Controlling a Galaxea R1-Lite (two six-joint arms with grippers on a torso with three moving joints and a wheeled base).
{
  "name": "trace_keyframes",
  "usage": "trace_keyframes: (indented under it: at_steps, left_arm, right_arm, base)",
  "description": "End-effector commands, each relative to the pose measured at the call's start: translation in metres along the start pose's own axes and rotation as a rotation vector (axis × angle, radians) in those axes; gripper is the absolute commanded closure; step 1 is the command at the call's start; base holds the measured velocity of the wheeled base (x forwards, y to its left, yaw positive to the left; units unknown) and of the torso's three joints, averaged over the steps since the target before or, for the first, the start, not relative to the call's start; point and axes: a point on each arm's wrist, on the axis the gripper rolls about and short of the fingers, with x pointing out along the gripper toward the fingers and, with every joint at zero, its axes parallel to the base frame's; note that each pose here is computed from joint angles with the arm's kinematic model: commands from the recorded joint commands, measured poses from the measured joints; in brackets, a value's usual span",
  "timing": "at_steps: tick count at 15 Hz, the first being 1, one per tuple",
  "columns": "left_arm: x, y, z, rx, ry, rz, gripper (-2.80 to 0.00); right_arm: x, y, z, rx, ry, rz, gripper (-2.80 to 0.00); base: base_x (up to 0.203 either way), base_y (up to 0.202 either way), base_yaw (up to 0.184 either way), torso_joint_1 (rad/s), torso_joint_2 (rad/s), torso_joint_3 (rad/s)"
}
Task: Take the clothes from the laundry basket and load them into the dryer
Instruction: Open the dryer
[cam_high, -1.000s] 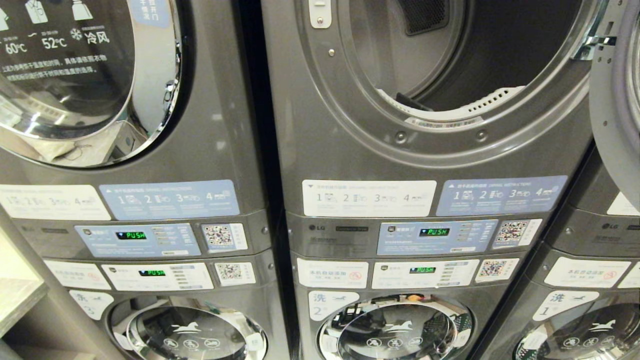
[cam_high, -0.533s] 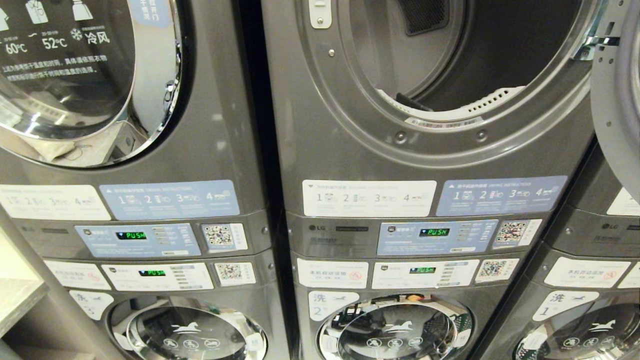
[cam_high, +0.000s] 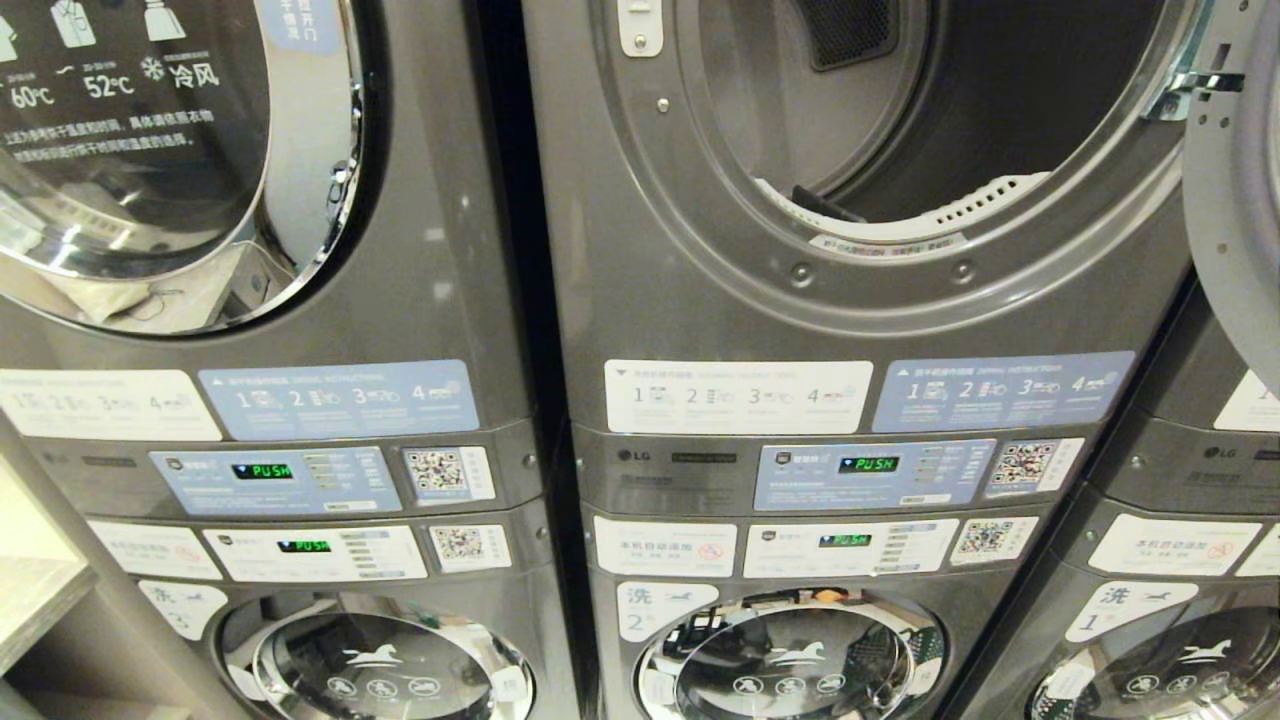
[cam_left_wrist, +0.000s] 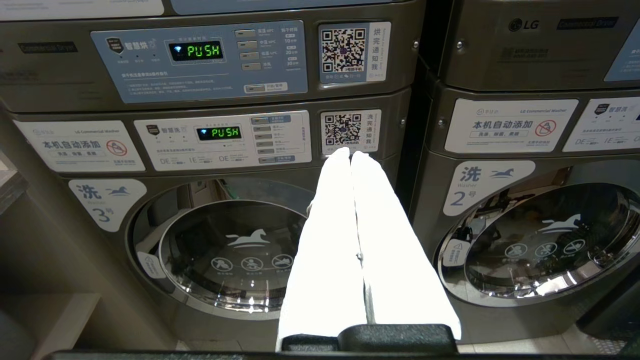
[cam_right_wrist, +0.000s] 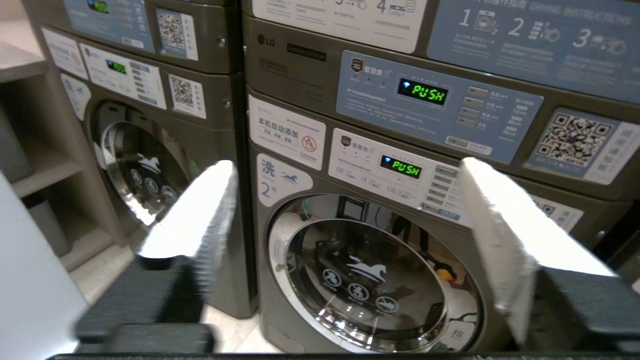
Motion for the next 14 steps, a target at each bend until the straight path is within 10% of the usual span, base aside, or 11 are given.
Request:
trace_keyframes:
  at_steps: [1, 14]
  left_arm:
    - [-0.0001, 0.0, 0.0003, -0.003, -0.002, 0.001, 0.0]
    - [-0.0001, 0.0, 0.0003, 0.0, -0.001, -0.001, 0.0]
  right_arm:
    - [-0.0034, -0.0003, -0.0006, 0.007, -0.041, -0.001, 0.0]
    - [-0.0034, -0.0002, -0.0005, 0.091, -0.043, 0.004, 0.0]
  base:
    - [0.0, 0.0, 0.0, 0.0, 0.0, 0.0]
    - [-0.024, 0.0, 0.0, 0.001, 0.0, 0.0]
